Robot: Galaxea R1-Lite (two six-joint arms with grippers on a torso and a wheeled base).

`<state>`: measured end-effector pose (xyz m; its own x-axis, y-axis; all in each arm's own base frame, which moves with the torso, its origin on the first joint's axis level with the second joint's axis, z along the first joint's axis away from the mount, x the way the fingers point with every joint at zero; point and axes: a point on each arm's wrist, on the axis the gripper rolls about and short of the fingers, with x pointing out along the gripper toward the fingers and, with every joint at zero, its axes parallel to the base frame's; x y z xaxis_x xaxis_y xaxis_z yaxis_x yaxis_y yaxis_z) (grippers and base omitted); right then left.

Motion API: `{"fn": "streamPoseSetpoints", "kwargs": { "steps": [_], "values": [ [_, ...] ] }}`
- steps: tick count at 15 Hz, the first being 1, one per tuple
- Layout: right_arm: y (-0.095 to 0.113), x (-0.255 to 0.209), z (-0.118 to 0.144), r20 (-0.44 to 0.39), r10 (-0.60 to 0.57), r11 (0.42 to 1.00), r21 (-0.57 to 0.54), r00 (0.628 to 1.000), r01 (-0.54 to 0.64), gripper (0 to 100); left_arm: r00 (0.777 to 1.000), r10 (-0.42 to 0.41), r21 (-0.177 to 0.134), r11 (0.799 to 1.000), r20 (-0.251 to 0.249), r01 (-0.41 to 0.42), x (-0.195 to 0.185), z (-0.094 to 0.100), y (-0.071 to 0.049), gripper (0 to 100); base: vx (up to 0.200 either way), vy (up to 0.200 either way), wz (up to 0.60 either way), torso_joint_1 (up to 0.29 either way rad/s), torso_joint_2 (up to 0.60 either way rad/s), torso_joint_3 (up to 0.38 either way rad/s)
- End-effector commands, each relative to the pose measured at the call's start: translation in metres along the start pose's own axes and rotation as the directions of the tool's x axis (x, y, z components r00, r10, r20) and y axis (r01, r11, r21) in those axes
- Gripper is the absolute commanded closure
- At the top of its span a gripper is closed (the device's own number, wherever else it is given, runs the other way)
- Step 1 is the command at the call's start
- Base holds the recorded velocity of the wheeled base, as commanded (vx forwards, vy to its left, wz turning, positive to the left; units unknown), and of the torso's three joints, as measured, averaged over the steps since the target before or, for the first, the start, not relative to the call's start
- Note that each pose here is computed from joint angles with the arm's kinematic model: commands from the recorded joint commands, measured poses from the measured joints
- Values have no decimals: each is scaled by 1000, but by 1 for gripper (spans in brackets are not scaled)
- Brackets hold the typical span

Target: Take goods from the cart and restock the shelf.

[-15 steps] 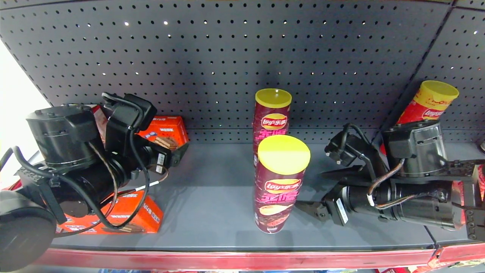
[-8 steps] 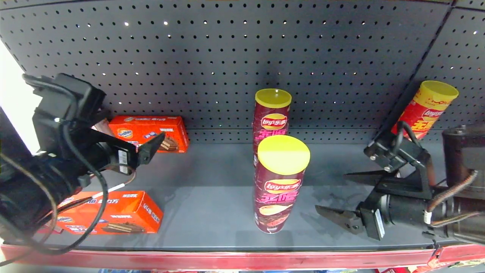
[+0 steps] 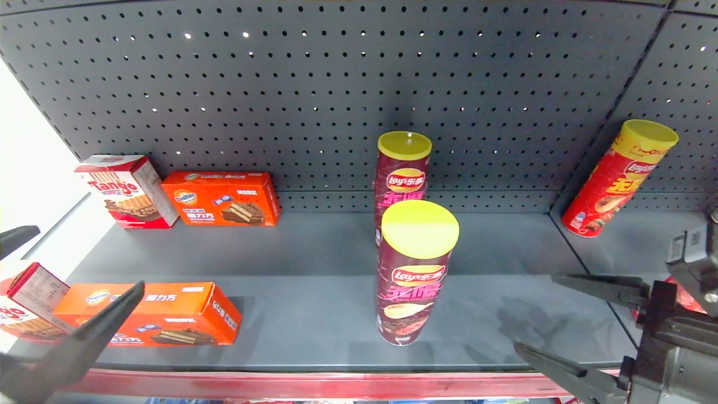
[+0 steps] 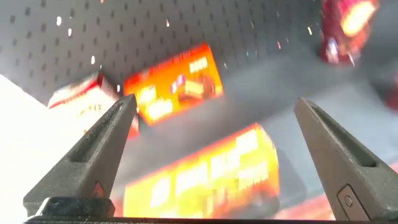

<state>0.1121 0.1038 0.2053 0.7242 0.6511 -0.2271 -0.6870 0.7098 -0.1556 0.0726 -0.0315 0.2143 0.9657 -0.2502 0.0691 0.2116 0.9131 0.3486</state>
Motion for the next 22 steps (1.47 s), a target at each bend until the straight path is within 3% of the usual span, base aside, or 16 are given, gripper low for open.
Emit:
{"fn": "streamPoseSetpoints", "kwargs": {
  "steps": [1,5,6,8,9,10,12,15,16,17,19,21,22],
  "values": [
    [2,-24,-12,34,-33,999,7,999,33,0,999,-1,-5,1000,45,1,-60,-19,6,0,0,0,0,0,0,0],
    [2,-46,-41,11,-109,993,37,994,109,0,992,-84,26,996,-90,86,-81,-71,-9,0,0,0,0,0,0,0],
    [2,-48,-43,6,-116,992,41,993,116,0,991,-86,27,996,-102,90,-81,-74,-11,0,0,0,0,0,0,0],
    [-1,-54,-62,-51,-240,966,84,969,244,0,977,-106,39,993,-183,115,-79,-97,-20,0,0,0,0,0,0,0],
    [-7,-55,-74,-113,-363,918,129,925,376,0,965,-103,44,992,-242,117,-80,-112,-25,0,0,0,0,0,0,0],
    [-12,-59,-88,-187,-474,847,169,861,503,0,949,-23,61,997,-313,44,-81,-120,-26,0,0,0,0,0,0,0],
    [-12,-70,-107,-248,-555,785,161,794,598,0,917,65,57,997,-393,-47,-78,-121,-26,0,0,0,0,0,0,0],
    [-6,-97,-132,-277,-718,616,173,638,769,0,859,237,79,971,-455,-226,-79,-122,-25,0,0,0,0,0,0,0],
    [-2,-106,-137,-286,-760,554,184,584,812,0,840,288,74,955,-460,-287,-80,-122,-24,0,0,0,0,0,0,0],
    [3,-114,-142,-281,-784,518,194,553,833,0,835,300,59,949,-462,-309,-81,-122,-24,0,0,0,0,0,0,0],
    [26,-135,-154,-116,-814,530,251,569,810,0,877,282,37,956,-389,-290,-86,-121,-25,0,0,0,0,0,0,0],
    [35,-143,-157,10,-858,495,291,514,819,0,926,232,13,971,-296,-239,-93,-120,-25,0,0,0,0,0,0,0],
    [35,-142,-157,25,-854,503,294,520,813,0,942,234,3,971,-242,-240,-97,-120,-25,0,0,0,0,0,0,0]
  ]
}}
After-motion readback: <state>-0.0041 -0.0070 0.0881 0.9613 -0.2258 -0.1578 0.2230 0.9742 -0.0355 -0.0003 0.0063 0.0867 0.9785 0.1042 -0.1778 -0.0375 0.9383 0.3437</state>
